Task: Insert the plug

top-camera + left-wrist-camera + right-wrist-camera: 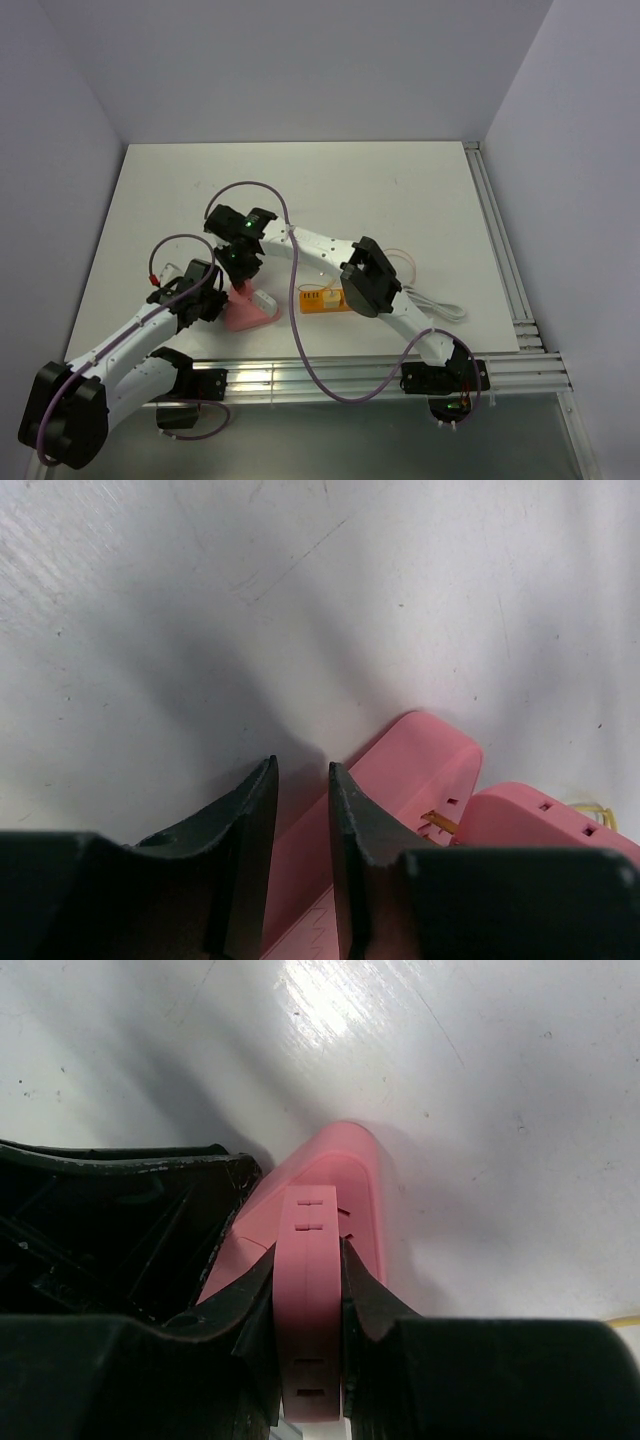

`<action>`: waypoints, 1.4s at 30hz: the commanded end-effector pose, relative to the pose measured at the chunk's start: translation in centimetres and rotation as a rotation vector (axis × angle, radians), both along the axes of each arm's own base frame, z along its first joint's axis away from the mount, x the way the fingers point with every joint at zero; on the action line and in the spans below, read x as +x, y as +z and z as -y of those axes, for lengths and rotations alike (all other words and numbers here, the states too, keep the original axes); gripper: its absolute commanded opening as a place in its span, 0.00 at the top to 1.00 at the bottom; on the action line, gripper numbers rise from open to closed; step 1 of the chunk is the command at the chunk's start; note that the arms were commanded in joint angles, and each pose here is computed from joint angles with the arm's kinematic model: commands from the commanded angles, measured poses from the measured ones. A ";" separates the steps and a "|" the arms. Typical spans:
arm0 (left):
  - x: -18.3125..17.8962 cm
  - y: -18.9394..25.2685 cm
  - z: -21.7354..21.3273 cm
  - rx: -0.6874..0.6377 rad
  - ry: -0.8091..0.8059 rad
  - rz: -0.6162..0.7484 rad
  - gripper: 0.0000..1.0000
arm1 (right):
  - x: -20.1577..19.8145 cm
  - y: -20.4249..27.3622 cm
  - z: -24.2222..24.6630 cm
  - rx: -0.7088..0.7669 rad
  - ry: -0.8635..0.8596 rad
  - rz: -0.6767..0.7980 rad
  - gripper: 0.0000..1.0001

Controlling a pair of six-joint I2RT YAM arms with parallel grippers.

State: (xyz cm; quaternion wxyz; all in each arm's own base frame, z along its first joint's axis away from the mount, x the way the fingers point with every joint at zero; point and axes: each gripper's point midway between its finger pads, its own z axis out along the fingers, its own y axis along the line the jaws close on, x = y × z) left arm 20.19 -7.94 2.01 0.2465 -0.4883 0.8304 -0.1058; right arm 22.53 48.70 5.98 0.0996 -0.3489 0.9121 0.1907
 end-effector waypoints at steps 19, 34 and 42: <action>-3.1 6.5 0.3 -0.115 0.039 0.000 0.29 | -0.4 -4.6 1.6 -0.105 -0.004 -0.013 1.00; -6.2 7.2 -1.0 -0.056 0.032 -0.124 0.38 | -0.7 -4.5 1.5 -0.083 -0.012 -0.021 1.00; -5.8 3.1 0.8 -0.137 -0.008 -0.129 0.44 | -0.8 -4.3 1.5 -0.082 -0.013 -0.022 1.00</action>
